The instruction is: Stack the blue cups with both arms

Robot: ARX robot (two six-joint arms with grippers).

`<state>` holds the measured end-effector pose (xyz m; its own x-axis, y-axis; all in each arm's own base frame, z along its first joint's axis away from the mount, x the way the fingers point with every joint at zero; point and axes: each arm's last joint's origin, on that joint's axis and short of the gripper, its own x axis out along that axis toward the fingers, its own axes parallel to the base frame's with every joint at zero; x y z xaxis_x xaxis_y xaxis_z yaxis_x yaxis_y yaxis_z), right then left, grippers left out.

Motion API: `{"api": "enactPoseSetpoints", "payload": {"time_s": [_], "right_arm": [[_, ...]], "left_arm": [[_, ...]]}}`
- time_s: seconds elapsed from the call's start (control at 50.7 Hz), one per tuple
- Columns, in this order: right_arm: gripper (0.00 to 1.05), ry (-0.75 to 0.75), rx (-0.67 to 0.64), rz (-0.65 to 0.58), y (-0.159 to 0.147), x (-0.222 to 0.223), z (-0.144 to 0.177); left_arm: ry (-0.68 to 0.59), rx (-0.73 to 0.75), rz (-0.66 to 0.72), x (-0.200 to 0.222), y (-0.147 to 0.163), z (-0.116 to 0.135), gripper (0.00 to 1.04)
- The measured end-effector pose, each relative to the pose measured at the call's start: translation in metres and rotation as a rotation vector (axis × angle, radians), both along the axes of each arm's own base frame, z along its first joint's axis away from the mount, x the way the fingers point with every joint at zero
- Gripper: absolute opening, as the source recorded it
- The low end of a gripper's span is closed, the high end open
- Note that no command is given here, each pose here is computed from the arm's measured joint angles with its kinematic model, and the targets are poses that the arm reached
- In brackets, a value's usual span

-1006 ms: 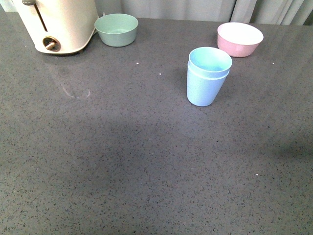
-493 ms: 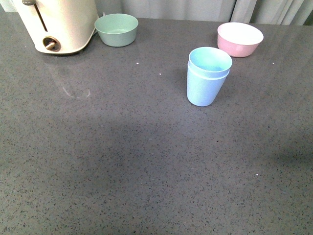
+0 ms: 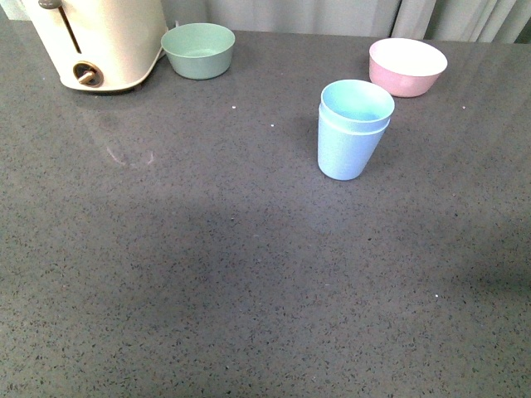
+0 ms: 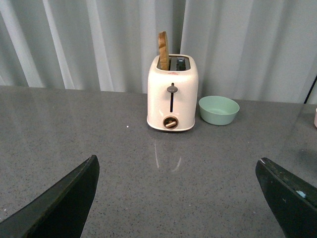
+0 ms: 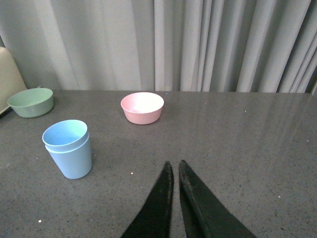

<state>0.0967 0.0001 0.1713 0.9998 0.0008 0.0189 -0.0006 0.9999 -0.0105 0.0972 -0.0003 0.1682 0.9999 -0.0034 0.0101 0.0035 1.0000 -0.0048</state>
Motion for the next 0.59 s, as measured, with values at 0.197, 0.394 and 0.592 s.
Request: {"api": "enactPoseSetpoints", "payload": {"time_s": [0.197, 0.394, 0.592], "right_arm": [[0.4, -0.001, 0.0, 0.0, 0.0, -0.0001, 0.0001], [0.68, -0.001, 0.0, 0.0, 0.0, -0.0001, 0.0001], [0.95, -0.001, 0.001, 0.0, 0.0, -0.0001, 0.0001]], "left_arm": [[0.0, 0.0, 0.0, 0.0, 0.0, 0.0, 0.96], [0.0, 0.0, 0.0, 0.0, 0.0, 0.0, 0.96], [0.0, 0.0, 0.0, 0.0, 0.0, 0.0, 0.96]]}}
